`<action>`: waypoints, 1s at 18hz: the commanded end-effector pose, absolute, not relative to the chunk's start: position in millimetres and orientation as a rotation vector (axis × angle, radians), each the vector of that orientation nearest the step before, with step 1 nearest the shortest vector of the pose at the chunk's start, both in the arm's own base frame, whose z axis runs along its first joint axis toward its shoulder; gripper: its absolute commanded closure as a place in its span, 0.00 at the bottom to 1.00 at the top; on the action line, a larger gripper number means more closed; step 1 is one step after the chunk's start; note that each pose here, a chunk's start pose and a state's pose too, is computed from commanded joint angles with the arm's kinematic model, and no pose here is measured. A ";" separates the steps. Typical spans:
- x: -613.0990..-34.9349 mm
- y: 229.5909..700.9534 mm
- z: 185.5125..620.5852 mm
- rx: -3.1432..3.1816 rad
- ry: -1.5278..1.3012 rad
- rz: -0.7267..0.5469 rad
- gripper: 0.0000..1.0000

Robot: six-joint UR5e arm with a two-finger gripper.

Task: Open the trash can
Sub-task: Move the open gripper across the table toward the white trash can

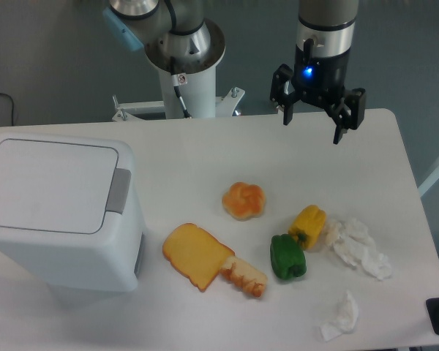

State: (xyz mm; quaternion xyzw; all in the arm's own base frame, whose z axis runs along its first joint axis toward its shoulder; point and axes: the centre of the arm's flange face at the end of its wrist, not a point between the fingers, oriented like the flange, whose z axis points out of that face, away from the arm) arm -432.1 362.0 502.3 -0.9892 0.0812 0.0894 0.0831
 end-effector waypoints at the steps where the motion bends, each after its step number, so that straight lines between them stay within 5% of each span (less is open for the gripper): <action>1: -432.2 362.9 502.3 -2.953 0.243 0.266 0.00; 9: -424.0 371.5 505.6 -2.942 0.256 0.268 0.00; 18: -409.2 399.7 513.8 -2.841 -0.058 0.161 0.00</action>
